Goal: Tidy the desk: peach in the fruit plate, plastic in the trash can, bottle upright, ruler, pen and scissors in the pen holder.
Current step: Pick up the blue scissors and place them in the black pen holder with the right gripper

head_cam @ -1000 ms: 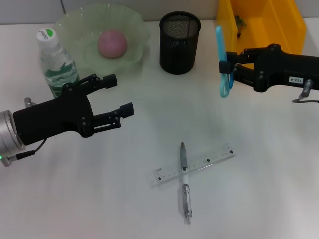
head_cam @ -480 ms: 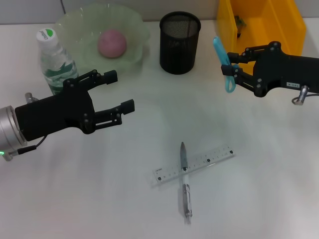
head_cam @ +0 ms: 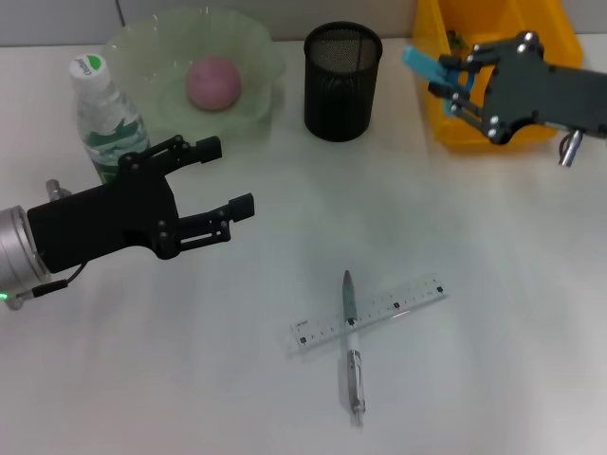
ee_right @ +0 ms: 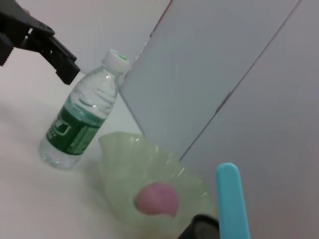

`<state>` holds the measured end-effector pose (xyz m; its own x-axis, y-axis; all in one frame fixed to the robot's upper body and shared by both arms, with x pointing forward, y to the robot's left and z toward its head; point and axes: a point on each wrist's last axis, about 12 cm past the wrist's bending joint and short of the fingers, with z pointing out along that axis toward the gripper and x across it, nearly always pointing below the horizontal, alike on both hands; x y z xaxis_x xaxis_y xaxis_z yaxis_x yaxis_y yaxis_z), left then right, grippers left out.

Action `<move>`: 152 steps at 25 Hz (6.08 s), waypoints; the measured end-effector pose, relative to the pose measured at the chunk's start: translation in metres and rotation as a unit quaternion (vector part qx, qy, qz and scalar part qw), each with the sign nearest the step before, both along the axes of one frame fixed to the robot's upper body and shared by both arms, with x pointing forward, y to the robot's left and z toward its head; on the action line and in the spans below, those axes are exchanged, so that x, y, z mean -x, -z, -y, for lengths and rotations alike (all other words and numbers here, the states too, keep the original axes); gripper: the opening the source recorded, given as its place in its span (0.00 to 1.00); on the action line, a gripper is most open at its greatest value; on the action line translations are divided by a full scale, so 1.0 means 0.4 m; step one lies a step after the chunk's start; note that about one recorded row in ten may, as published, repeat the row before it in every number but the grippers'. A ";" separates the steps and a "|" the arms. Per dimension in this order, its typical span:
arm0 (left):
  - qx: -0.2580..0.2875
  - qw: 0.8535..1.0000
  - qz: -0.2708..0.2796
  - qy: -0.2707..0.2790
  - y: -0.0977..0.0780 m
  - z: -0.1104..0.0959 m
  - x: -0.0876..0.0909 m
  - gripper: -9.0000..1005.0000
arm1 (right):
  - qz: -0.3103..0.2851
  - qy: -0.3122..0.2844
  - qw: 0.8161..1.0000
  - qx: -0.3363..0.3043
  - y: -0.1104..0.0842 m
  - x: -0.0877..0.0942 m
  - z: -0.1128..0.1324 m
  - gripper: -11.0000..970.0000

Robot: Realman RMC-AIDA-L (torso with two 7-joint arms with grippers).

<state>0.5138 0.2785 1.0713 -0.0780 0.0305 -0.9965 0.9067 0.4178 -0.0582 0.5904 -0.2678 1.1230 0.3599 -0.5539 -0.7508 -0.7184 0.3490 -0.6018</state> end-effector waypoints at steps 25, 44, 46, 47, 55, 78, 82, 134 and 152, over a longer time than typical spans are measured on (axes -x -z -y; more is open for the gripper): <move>0.032 0.997 0.038 -0.061 0.013 -0.008 0.013 0.83 | 0.354 -0.034 0.887 0.293 -0.017 -0.036 -0.040 0.23; 0.039 0.994 0.058 -0.084 0.031 0.000 0.025 0.83 | 0.539 -0.048 0.701 0.464 0.018 -0.043 -0.067 0.23; 0.040 0.994 0.058 -0.087 0.032 0.000 0.026 0.83 | 0.548 -0.053 0.687 0.473 0.017 -0.048 -0.072 0.23; 0.041 0.994 0.058 -0.088 0.033 0.000 0.026 0.83 | 0.552 -0.055 0.681 0.478 0.016 -0.051 -0.075 0.23; 0.042 0.993 0.061 -0.093 0.042 0.008 0.033 0.83 | 0.567 -0.081 0.651 0.499 0.020 -0.077 -0.113 0.23; 0.039 0.992 0.058 -0.102 0.055 0.012 0.039 0.83 | 0.572 -0.143 0.566 0.577 0.018 -0.152 -0.203 0.24; 0.038 0.993 0.059 -0.100 0.054 0.014 0.037 0.83 | 0.578 -0.146 0.557 0.578 0.014 -0.152 -0.210 0.24; -0.005 0.996 -0.010 -0.090 0.082 0.021 0.017 0.83 | 0.586 -0.160 0.540 0.583 0.016 -0.158 -0.221 0.27; -0.008 0.996 -0.012 -0.092 0.085 0.023 0.016 0.83 | 0.582 -0.164 0.549 0.577 0.016 -0.170 -0.244 0.28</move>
